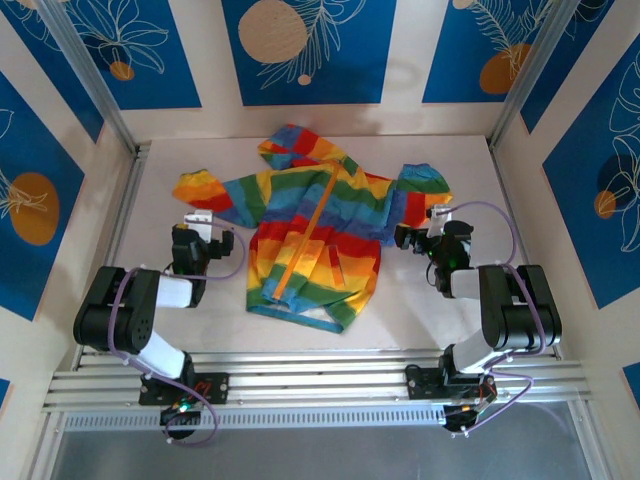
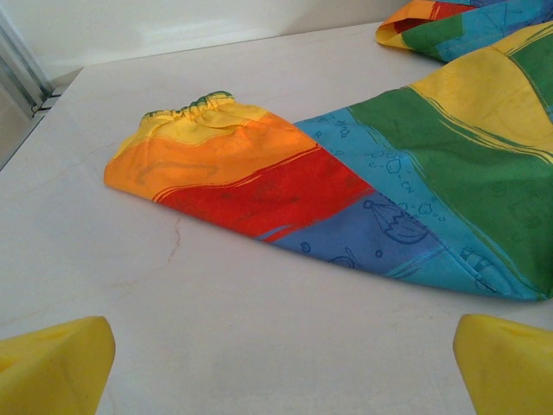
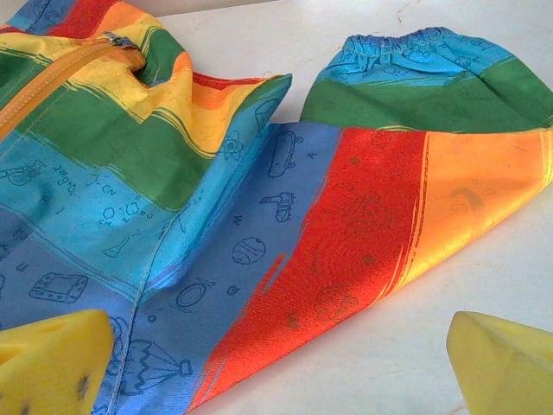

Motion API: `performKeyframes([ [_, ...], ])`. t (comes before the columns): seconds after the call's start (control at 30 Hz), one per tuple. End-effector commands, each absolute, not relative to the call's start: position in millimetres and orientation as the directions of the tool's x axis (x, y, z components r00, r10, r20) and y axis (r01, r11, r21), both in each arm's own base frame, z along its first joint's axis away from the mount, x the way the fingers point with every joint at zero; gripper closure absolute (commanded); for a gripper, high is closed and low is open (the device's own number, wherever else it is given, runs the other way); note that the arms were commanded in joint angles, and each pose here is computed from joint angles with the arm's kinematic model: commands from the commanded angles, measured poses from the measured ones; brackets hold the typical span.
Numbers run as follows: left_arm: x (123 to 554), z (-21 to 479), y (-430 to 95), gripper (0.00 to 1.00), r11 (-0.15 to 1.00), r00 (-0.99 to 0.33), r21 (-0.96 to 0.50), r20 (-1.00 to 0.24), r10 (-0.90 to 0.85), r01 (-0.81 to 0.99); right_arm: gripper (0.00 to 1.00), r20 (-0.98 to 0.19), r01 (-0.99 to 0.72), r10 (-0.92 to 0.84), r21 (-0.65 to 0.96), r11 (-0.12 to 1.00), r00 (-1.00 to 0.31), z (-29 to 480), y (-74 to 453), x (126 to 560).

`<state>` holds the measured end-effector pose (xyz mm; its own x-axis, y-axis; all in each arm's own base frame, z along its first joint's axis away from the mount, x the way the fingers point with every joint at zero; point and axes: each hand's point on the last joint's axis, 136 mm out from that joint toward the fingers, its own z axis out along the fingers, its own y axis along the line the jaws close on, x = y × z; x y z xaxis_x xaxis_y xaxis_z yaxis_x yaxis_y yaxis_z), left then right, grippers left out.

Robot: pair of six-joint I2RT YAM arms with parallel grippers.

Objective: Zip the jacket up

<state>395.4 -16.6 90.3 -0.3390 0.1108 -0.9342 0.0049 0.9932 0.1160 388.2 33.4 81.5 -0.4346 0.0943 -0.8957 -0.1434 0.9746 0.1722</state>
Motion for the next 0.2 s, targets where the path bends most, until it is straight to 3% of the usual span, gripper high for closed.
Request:
performKeyframes([
  [0.0,396.4,91.7,-16.0,0.0,0.996,-0.326,0.094,-0.941,0.091,0.009,0.01,-0.915,-0.148,0.07,0.139,0.979,-0.396,92.8,32.2,397.0],
  [0.17,395.5,92.1,-16.3,0.0,0.995,-0.322,0.096,-0.942,0.094,0.01,0.01,-0.917,-0.151,0.072,0.141,0.978,-0.393,93.2,32.5,395.9],
])
